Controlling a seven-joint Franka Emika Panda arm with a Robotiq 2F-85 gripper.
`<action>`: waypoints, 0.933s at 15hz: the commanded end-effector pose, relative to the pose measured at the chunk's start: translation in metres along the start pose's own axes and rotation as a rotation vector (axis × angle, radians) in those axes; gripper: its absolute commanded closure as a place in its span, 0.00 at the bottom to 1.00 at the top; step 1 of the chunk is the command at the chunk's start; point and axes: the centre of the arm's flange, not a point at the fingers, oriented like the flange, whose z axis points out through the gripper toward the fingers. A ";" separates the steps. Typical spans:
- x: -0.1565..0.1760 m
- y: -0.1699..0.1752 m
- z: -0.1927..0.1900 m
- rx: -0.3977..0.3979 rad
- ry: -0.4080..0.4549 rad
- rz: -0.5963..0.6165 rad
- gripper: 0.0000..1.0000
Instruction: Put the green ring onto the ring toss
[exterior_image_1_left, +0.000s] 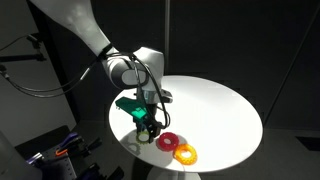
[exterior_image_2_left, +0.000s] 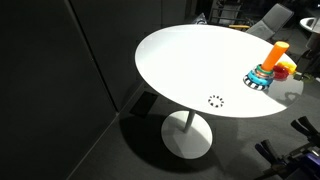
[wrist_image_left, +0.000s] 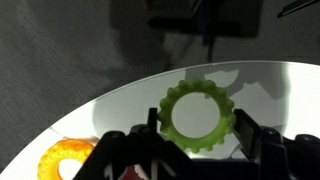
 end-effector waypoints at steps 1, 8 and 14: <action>0.001 0.004 -0.032 0.003 -0.018 0.010 0.51; 0.000 -0.003 -0.073 0.024 -0.024 -0.001 0.51; -0.007 -0.018 -0.107 0.018 0.012 -0.022 0.51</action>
